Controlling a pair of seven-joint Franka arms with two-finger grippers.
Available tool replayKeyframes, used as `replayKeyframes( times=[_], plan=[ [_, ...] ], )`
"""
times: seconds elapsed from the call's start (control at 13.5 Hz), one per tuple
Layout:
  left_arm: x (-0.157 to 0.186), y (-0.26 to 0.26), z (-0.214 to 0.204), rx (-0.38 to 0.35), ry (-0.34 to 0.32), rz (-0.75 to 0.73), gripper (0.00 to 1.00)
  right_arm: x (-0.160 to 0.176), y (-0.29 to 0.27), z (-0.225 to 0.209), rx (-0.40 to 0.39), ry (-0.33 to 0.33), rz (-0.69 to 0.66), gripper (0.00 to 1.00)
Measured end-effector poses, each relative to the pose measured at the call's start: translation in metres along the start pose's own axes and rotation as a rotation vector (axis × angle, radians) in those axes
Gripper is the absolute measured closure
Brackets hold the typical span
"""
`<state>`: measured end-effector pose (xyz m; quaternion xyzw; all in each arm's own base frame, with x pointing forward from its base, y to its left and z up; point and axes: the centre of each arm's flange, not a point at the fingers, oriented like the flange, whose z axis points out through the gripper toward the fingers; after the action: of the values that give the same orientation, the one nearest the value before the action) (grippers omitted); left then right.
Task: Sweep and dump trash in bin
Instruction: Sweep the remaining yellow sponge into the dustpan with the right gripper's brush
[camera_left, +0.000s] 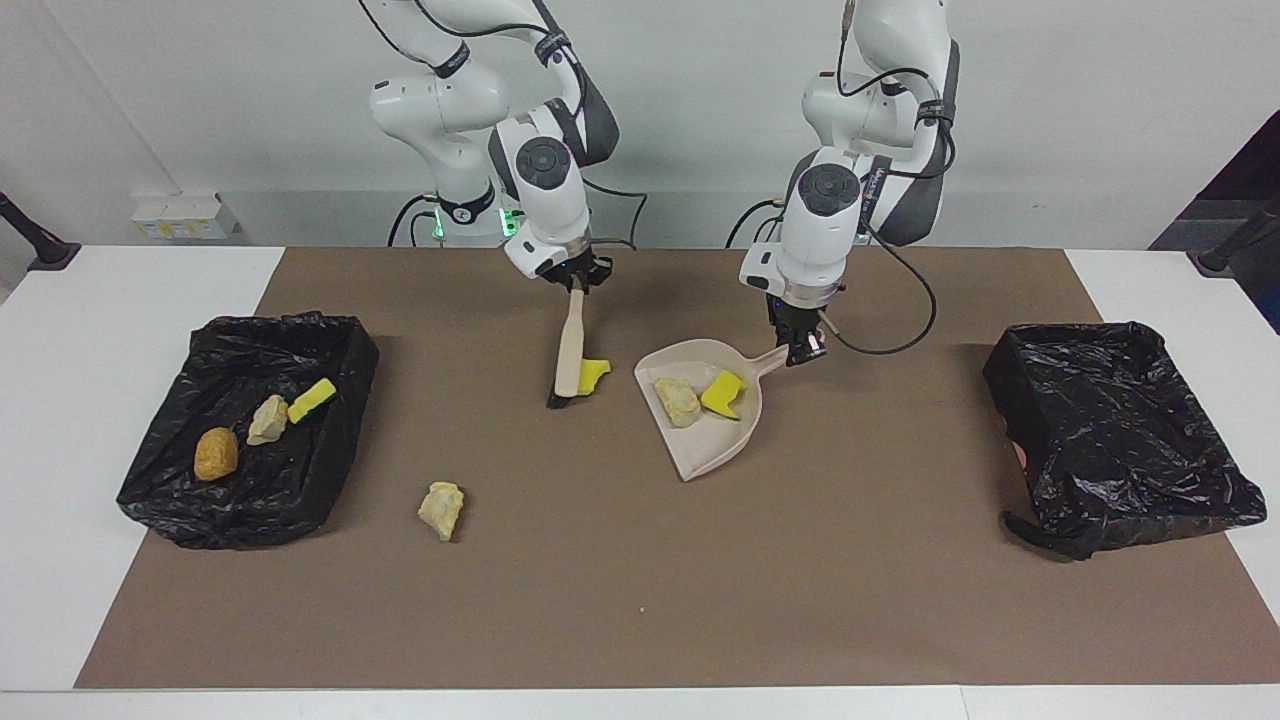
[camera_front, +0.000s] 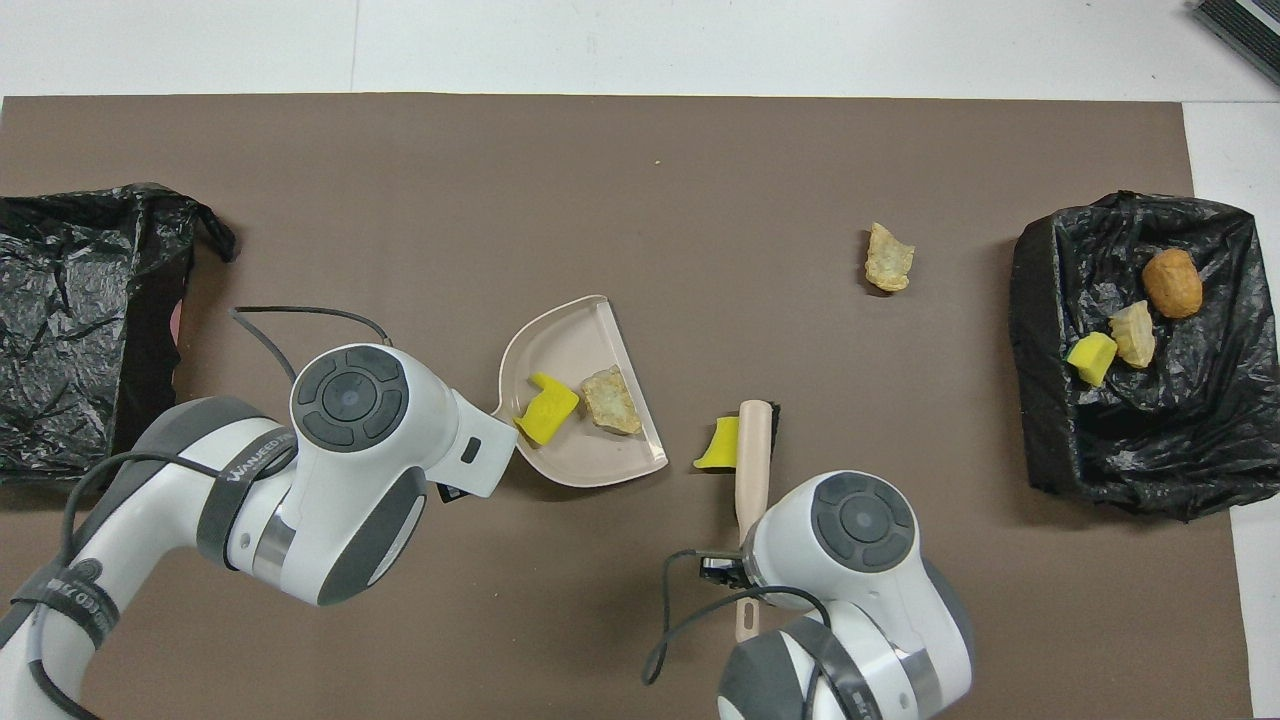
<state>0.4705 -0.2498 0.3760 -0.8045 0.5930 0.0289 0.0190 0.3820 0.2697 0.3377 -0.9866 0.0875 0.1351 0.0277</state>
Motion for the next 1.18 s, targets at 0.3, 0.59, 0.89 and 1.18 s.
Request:
replayKeyframes(
  times=[0.3, 0.59, 0.89, 1.18],
  plan=[
    [-0.003, 0.003, 0.004, 0.006, 0.007, 0.001, 0.69, 0.019, -0.062, -0.004, 0.053, -0.028, 0.047, 0.74],
    [-0.004, 0.004, 0.004, 0.011, 0.012, -0.001, 0.69, 0.004, -0.105, -0.009, 0.083, -0.036, -0.014, 0.74],
    [-0.005, 0.004, 0.004, 0.011, 0.012, -0.002, 0.69, -0.021, -0.127, -0.006, 0.079, -0.027, -0.142, 0.74],
    [-0.005, 0.004, 0.005, 0.010, 0.014, -0.034, 0.69, -0.010, -0.115, -0.018, 0.085, -0.018, -0.207, 0.74]
  ],
)
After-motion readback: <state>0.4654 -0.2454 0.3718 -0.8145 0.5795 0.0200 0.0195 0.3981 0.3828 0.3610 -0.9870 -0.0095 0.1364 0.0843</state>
